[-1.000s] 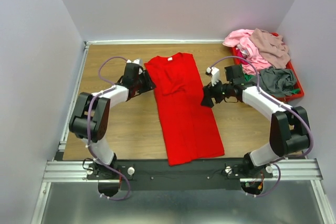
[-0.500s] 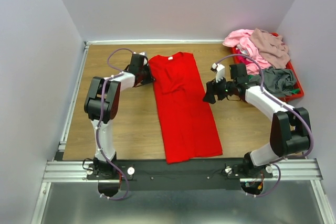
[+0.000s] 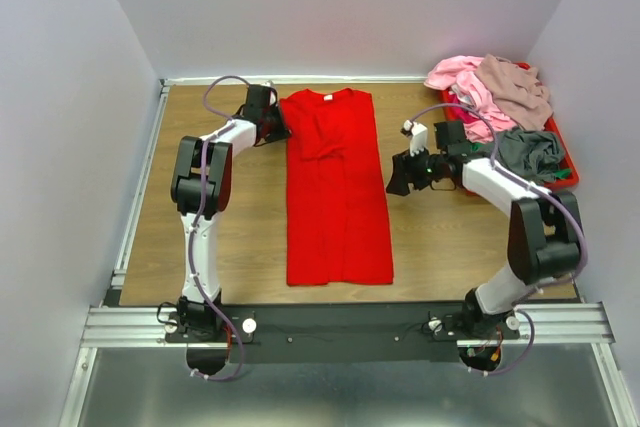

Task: Fold and stack the t-shirts
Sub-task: Fold the tshirt

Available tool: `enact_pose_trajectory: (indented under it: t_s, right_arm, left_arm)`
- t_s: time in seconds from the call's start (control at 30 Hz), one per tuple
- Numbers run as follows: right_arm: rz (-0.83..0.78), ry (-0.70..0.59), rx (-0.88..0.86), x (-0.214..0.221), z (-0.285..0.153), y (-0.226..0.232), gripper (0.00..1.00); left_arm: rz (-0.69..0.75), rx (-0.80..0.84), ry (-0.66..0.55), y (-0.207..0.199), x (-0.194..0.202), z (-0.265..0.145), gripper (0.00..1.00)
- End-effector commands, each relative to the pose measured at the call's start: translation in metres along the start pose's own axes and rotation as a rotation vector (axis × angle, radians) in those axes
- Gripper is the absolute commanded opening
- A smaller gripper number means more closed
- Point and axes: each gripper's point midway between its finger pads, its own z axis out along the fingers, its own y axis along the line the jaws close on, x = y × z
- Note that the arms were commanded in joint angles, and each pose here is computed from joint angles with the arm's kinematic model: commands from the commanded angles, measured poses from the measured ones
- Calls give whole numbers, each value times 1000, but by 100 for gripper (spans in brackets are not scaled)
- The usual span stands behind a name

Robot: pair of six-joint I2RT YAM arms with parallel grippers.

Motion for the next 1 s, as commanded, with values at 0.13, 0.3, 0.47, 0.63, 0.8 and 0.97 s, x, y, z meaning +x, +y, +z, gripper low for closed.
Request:
enact_pose_trajectory:
  t_s: [0.13, 0.3, 0.47, 0.63, 0.8, 0.97]
  right_arm:
    - [316, 117, 19, 9, 63, -36, 71]
    - [424, 131, -63, 0, 90, -37, 65]
    - [475, 155, -86, 5, 106, -41, 63]
    - [348, 115, 22, -12, 97, -63, 63]
    - [-167, 12, 0, -60, 35, -46, 71]
    - [-536, -40, -139, -60, -17, 12, 100]
  left_arm:
    - [-25, -10, 22, 13, -5, -5, 0]
    - [25, 41, -26, 0, -24, -31, 33]
    - [135, 50, -171, -19, -70, -90, 57]
    - [371, 88, -382, -56, -121, -175, 60]
    - [935, 430, -543, -127, -99, -246, 66]
    - [1309, 375, -702, -133, -54, -287, 83]
